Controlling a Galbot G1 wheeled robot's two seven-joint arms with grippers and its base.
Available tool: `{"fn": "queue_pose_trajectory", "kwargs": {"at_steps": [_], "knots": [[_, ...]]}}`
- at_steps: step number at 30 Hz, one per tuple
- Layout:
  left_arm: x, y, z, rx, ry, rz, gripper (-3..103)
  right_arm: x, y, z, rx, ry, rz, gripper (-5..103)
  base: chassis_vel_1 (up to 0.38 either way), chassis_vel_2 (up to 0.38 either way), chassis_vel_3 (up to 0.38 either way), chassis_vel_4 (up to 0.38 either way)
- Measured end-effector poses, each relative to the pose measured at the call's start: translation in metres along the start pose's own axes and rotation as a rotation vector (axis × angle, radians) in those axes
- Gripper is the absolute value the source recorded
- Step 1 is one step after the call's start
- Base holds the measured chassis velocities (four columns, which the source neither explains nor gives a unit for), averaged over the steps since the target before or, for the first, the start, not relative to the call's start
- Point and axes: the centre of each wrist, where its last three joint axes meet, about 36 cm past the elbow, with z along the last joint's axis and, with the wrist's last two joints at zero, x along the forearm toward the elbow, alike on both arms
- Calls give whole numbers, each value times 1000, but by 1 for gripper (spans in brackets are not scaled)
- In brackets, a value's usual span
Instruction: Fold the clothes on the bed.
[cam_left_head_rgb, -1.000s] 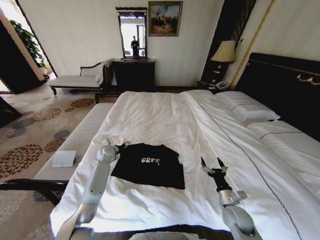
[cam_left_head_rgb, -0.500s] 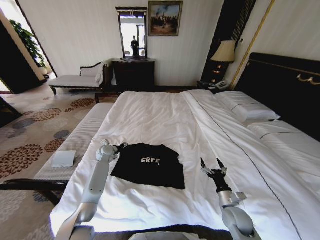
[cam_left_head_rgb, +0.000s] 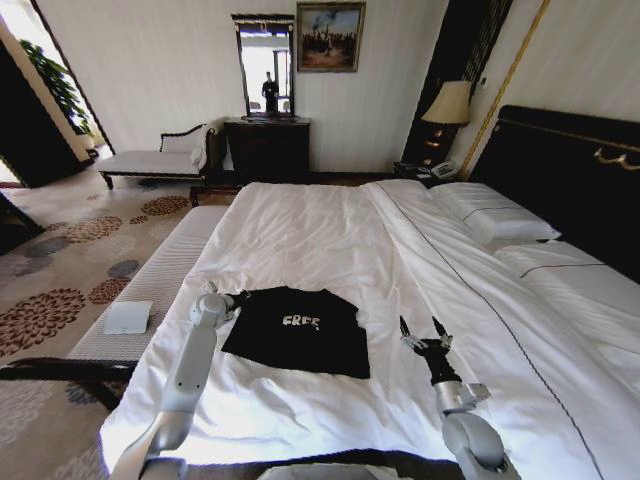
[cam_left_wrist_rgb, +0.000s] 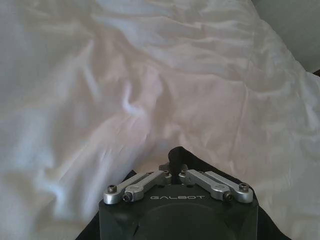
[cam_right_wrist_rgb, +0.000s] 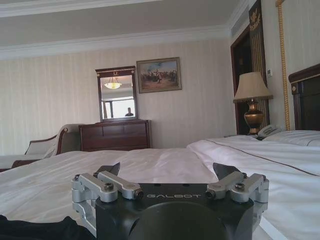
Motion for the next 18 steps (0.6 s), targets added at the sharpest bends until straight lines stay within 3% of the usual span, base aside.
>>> {"fn": "queue_pose_trajectory", "kwargs": {"at_steps": [4,8,10,13,14,16,18], "knots": [[7,1,1,-16,-12,10,0,-6,0,-1,-34,-8,4,100,0,0,0,0],[29,7,4,-64,-41,34,0,-29,5,-12,-141,14,-30,100,0,0,0,0],[34,9,6,-73,-46,39,0,-35,5,-15,-159,27,-39,100,0,0,0,0],[49,18,14,-109,-65,51,0,-58,6,-29,-265,95,-90,100,0,0,0,0],[49,18,14,-109,-65,51,0,-58,6,-29,-265,95,-90,100,0,0,0,0],[61,27,22,-123,-73,53,0,-79,17,-40,-433,199,-148,100,0,0,0,0],[69,35,25,-121,-82,52,0,-93,28,-45,-541,269,-178,100,0,0,0,0]]}}
